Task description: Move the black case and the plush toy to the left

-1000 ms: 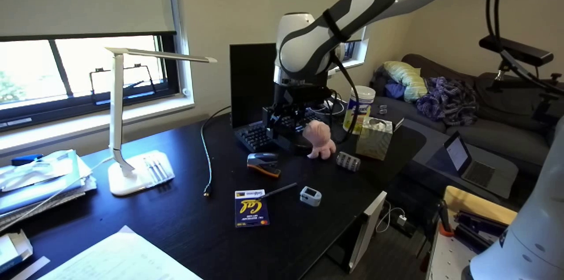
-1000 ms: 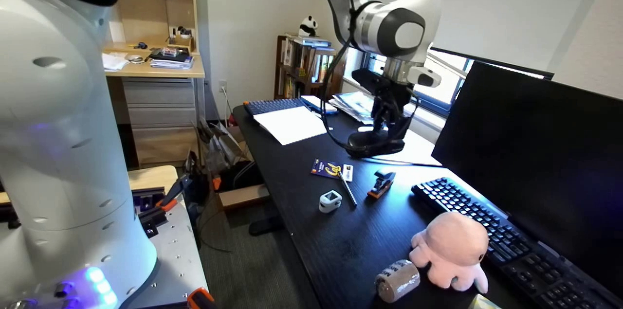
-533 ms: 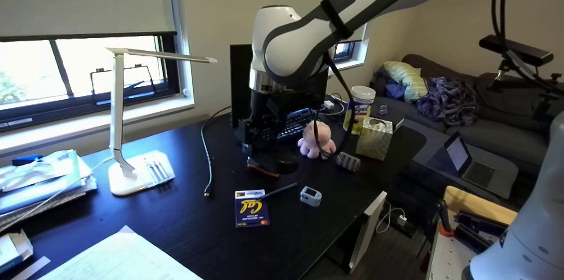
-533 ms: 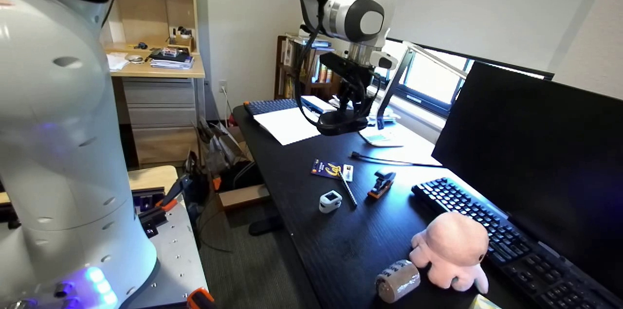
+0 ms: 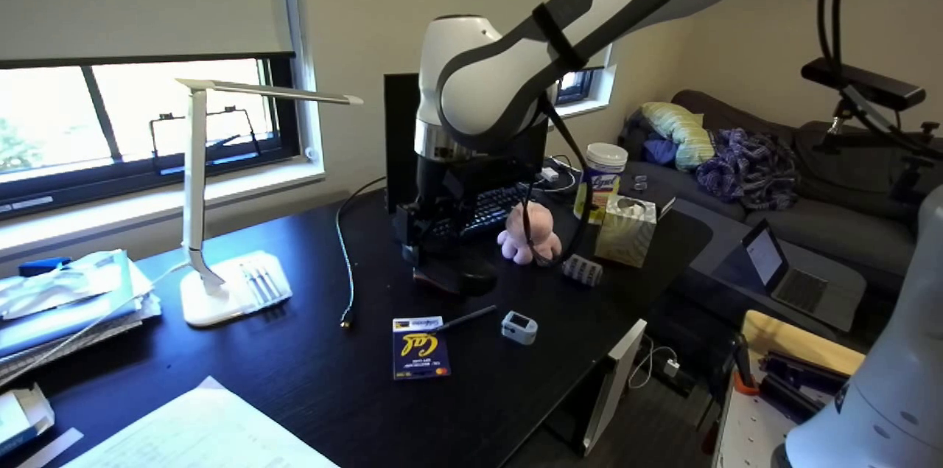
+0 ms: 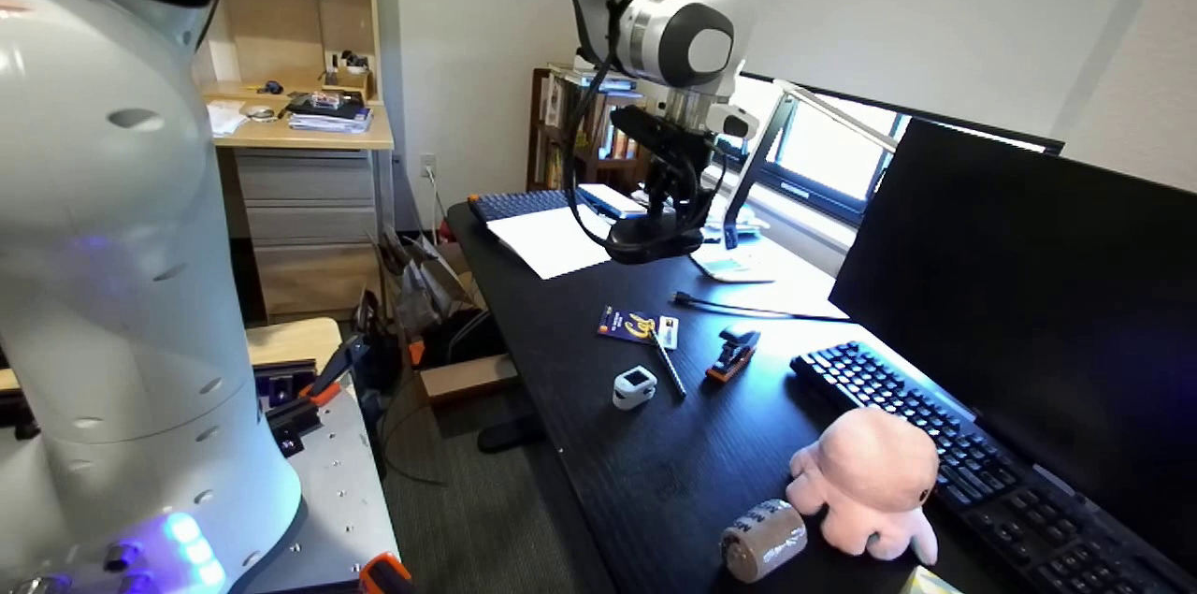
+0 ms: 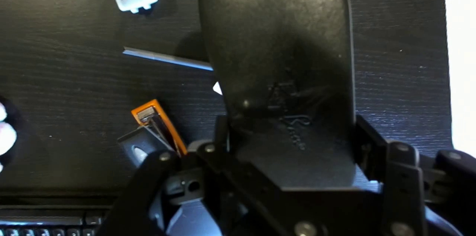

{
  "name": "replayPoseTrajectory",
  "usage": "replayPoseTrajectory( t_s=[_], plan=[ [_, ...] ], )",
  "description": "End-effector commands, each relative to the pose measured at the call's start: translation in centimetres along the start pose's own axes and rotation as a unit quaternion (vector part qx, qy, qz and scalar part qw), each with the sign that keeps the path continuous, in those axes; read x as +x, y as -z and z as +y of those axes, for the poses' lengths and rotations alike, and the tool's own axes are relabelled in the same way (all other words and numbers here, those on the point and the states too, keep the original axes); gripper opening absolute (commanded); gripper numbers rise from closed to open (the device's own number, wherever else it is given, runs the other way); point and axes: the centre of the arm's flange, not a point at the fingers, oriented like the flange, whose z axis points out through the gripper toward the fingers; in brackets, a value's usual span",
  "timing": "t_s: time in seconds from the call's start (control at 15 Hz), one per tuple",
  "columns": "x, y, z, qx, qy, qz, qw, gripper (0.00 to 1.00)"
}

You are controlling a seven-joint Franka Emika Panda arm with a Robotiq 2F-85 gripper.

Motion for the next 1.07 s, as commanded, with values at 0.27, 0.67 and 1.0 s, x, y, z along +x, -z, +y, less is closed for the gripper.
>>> replayPoseTrajectory(
  t_s=[0.27,0.67,1.0],
  plan=[
    [-4.1,-1.6,-15.0,-0.005,-0.008,0.055,0.9984,0.53],
    [-6.8,-5.6,-22.4,-0.033,-0.087,0.061,0.9938,0.53],
    [-7.1,-10.8,-24.2,-0.066,-0.085,0.033,0.9937,0.53]
  ],
)
